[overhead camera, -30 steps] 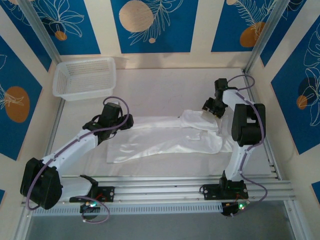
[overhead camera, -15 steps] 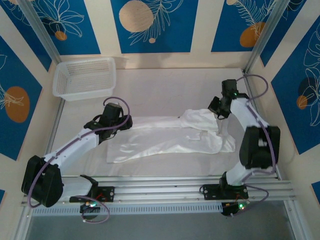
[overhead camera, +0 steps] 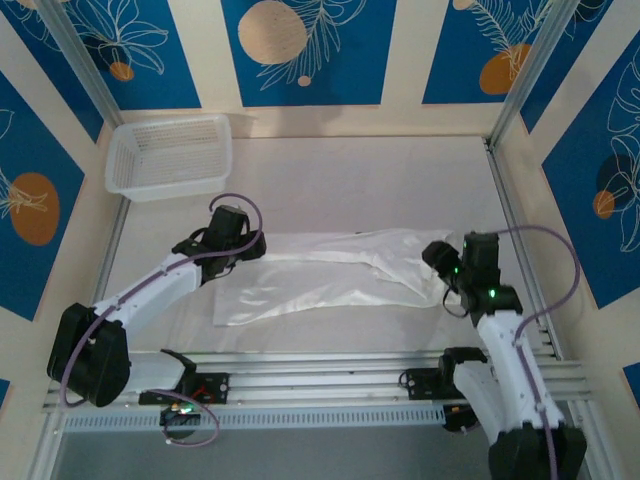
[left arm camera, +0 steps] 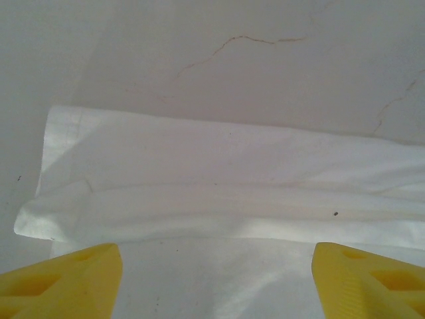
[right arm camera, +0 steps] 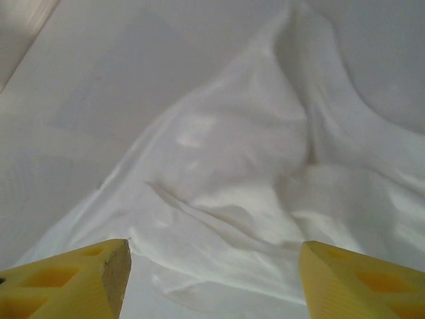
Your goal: Fold the inside-out t-shirt
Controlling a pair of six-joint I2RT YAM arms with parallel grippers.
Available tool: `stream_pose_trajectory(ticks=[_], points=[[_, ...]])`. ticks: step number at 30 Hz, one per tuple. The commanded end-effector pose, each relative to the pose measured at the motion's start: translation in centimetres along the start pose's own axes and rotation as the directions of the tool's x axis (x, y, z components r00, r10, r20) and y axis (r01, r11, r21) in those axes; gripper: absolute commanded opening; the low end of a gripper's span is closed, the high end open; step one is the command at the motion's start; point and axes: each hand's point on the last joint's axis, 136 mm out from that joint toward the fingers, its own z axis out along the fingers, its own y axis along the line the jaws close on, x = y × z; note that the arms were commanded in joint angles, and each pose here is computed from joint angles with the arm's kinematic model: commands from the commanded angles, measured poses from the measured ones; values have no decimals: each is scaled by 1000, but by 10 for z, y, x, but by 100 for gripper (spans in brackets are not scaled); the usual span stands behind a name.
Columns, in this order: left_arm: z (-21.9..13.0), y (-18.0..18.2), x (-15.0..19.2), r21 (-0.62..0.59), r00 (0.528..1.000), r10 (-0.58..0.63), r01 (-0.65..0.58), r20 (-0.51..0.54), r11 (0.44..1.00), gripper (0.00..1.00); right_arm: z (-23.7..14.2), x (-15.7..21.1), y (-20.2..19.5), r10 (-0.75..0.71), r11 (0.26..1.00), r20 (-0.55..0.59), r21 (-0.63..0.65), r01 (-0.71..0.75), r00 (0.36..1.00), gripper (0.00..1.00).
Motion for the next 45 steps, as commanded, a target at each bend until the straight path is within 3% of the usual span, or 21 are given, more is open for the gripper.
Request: stream_pose_trajectory(ticks=[1, 9, 16, 19, 21, 24, 31, 34, 36, 38, 40, 43, 45], points=[[-7, -16, -7, 62, 1000, 13, -14, 23, 998, 75, 28, -10, 47, -136, 989, -106, -66, 129, 985, 69], [-12, -31, 8, 131, 996, 80, -76, -31, 989, 75, 120, 35, 65, -261, 955, -430, 13, 295, 864, 69], [-12, -25, 10, 103, 997, 76, -73, -29, 992, 75, 138, 73, 68, -267, 951, -550, -16, 310, 791, 61], [-10, -25, 10, 99, 996, 77, -74, -33, 992, 75, 134, 81, 65, -250, 956, -570, -15, 294, 783, 50], [-8, -22, 12, 87, 996, 81, -77, -38, 993, 75, 127, 84, 66, -252, 958, -568, -30, 286, 784, 31], [-6, -20, 13, 75, 996, 79, -76, -43, 994, 75, 113, 93, 71, -264, 958, -581, -66, 280, 770, 15], [-4, -21, 12, 68, 996, 81, -77, -48, 995, 75, 73, 141, 78, -350, 936, -623, -209, 282, 700, 0], [-1, -20, 12, 54, 996, 70, -67, -55, 996, 75, 56, 177, 77, -380, 924, -662, -300, 236, 646, 3], [2, -21, 14, 54, 996, 65, -61, -66, 997, 75, 48, 182, 73, -391, 920, -675, -304, 247, 625, 21], [6, -22, 16, 53, 995, 58, -54, -82, 997, 75, 45, 168, 72, -398, 917, -636, -282, 281, 661, 43], [10, -25, 18, 55, 993, 58, -52, -103, 997, 72, 41, 146, 80, -397, 917, -577, -287, 277, 714, 45], [16, -32, 20, 55, 991, 66, -60, -120, 997, 57, 43, 106, 84, -340, 937, -481, -250, 245, 808, 42], [21, -38, 19, 46, 990, 78, -73, -120, 996, 28, 54, 77, 70, -250, 968, -411, -129, 216, 877, 35]])
